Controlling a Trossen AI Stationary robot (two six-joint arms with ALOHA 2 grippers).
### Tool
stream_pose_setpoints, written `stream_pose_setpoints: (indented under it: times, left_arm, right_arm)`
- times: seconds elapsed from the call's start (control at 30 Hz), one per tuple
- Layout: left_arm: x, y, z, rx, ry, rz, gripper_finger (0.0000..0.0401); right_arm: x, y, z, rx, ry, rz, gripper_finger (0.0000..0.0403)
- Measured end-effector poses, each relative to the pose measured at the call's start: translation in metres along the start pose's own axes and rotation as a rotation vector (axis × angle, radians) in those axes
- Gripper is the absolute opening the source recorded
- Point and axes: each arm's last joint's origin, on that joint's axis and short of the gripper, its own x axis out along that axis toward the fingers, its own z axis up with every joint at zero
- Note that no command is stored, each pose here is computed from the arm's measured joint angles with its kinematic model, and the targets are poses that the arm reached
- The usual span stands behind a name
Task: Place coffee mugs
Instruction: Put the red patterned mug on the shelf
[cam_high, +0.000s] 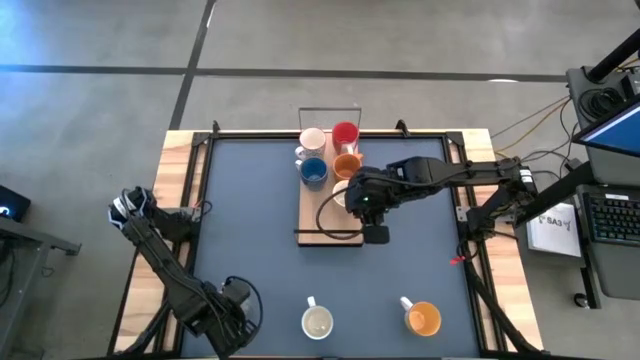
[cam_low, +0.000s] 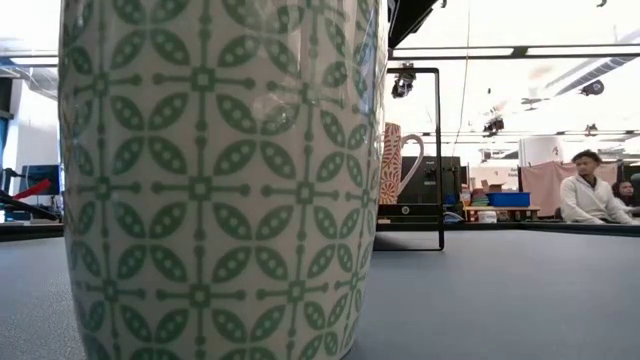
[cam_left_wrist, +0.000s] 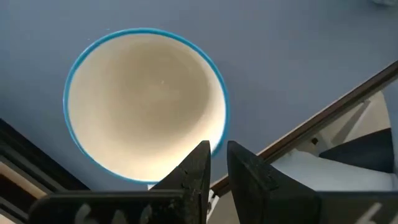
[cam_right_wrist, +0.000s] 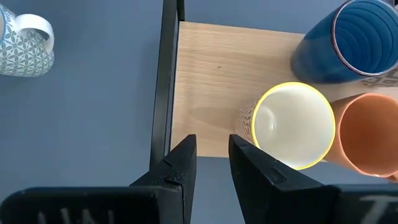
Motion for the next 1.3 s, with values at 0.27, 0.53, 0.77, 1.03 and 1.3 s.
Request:
stream_pose_setpoints:
  times: [0.27,0.53,0.77,1.03,1.3]
  left_arm:
    - [0.006,0.002,0.0,0.009,0.003,0.003,0.0036]
    - [0.012,0.0,0.0,0.034,0.001,0.012,0.0036]
    - [0.026,-0.003,0.002,0.093,-0.007,0.058,0.005]
    - [0.031,-0.002,0.007,0.144,0.043,0.124,0.0022]
    - [0.026,-0.001,0.019,0.399,0.032,0.125,0.0006]
  right_arm:
    - [0.0,0.0,0.0,0.009,0.0,0.0,0.0077]
    - [0.0,0.0,0.0,0.009,-0.001,0.001,0.008]
    - [0.0,0.0,0.0,0.015,-0.001,0.001,0.0078]
    - [0.0,0.0,-0.002,0.016,0.016,0.002,0.0073]
    - [0.0,0.0,-0.008,0.019,0.083,0.003,0.0073]
